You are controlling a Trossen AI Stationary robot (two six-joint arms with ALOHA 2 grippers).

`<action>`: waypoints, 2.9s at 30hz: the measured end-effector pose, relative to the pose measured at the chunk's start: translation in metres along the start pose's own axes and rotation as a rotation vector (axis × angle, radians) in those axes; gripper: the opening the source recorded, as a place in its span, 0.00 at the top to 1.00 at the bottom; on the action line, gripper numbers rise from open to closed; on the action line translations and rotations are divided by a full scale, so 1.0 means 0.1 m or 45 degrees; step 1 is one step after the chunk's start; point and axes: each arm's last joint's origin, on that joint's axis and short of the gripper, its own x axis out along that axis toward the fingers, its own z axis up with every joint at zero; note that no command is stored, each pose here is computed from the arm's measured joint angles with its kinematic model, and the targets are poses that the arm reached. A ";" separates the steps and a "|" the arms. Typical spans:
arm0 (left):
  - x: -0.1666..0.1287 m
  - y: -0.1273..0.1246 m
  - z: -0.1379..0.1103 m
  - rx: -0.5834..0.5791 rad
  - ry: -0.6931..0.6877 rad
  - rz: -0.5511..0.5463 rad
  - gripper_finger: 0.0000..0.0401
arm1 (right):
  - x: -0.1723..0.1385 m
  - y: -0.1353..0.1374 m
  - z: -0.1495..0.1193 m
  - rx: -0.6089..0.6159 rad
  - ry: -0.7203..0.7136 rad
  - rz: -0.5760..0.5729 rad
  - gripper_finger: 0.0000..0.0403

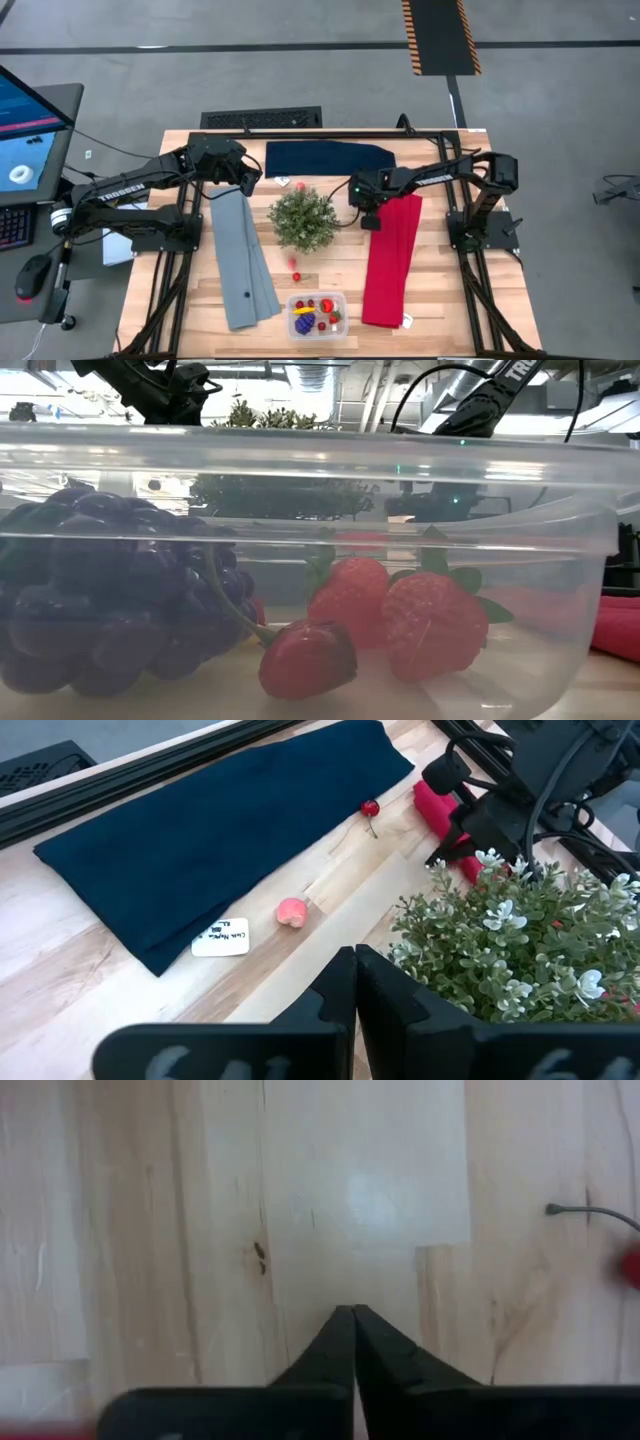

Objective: Pick and placing Produce into tupperware
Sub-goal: Put the right cherry into the transparent container

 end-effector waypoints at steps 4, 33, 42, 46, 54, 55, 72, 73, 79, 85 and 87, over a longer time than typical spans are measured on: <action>0.00 0.00 0.00 0.000 0.000 0.000 1.00 | 0.00 -0.01 0.00 0.023 0.001 0.004 0.96; 0.00 0.00 0.00 0.000 0.000 0.000 1.00 | -1.29 0.52 0.41 0.022 -0.294 -0.191 0.97; 0.00 0.00 0.00 0.000 0.000 0.000 1.00 | -1.47 0.60 0.37 0.128 -0.372 -0.125 0.96; 0.00 0.00 0.00 0.000 0.000 0.000 1.00 | -1.21 0.53 0.42 0.197 -0.270 -0.127 0.76; 0.00 0.00 0.00 0.000 -0.001 0.000 1.00 | -0.70 0.45 0.48 0.084 -0.053 -0.136 0.39; 0.00 0.00 0.00 0.000 -0.001 0.000 1.00 | -0.65 0.43 0.48 0.084 -0.043 -0.135 0.38; 0.00 0.00 0.00 0.000 0.000 0.000 1.00 | -0.15 0.13 0.47 0.098 0.072 0.033 0.53; 0.00 0.00 0.00 0.000 0.000 0.000 1.00 | -0.15 0.12 0.48 0.093 0.058 0.037 0.53; 0.00 0.00 0.00 0.000 0.000 0.000 1.00 | -0.15 0.10 0.49 0.099 0.031 0.080 0.57; 0.00 0.00 0.00 0.000 0.000 0.000 1.00 | 0.00 0.13 0.42 0.100 0.045 0.128 0.59; 0.00 0.00 0.00 0.000 0.003 0.002 1.00 | 0.05 0.14 0.40 0.103 0.044 0.127 0.60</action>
